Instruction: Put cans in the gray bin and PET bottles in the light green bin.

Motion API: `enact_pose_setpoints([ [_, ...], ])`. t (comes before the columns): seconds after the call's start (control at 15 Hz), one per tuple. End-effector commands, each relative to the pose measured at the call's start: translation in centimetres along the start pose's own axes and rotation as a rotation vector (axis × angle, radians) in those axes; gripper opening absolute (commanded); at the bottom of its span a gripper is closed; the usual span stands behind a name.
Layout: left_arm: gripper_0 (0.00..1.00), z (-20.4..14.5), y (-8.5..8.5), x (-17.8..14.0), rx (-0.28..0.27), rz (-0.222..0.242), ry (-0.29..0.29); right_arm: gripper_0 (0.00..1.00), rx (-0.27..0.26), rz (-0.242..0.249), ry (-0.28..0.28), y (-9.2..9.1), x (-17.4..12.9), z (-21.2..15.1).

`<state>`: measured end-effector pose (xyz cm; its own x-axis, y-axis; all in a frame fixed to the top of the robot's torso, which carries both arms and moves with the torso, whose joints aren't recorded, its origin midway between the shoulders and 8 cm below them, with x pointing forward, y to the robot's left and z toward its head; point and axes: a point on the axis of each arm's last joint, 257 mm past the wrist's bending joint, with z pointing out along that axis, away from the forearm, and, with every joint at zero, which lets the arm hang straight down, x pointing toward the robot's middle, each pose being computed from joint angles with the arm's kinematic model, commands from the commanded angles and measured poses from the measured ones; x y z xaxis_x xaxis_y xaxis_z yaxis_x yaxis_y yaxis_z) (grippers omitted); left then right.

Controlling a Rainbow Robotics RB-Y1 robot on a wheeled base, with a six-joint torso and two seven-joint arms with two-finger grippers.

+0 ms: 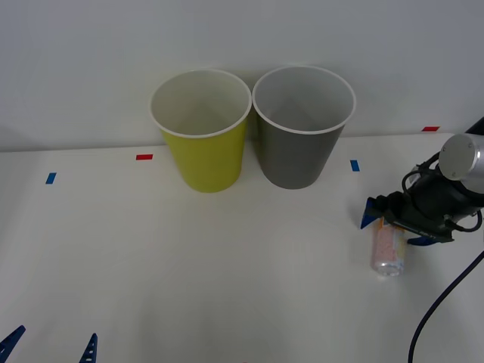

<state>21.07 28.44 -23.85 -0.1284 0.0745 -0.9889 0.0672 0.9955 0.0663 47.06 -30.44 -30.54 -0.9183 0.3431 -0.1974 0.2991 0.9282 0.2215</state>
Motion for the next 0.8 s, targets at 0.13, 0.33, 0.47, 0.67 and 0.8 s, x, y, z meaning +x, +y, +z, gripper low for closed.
enact_pose_setpoints([
  [0.13,1.0,0.0,0.0,0.0,0.0,0.0,0.0,0.08,0.014,0.008,-0.001,-0.3,-0.02,0.05],
  [0.33,1.0,0.0,0.0,0.0,0.0,0.0,0.0,0.07,0.02,0.018,-0.002,-0.5,-0.01,0.09],
  [0.47,1.0,0.0,0.0,0.0,0.0,0.0,0.0,0.06,0.03,0.02,-0.002,-0.71,-0.03,0.04],
  [0.67,1.0,0.0,0.0,0.0,0.0,0.0,0.0,0.05,0.029,0.02,-0.002,-0.71,-0.04,-0.02],
  [0.8,1.0,0.0,0.0,0.0,0.0,0.0,0.0,0.05,0.029,0.009,-0.003,-0.74,-0.07,-0.04],
])
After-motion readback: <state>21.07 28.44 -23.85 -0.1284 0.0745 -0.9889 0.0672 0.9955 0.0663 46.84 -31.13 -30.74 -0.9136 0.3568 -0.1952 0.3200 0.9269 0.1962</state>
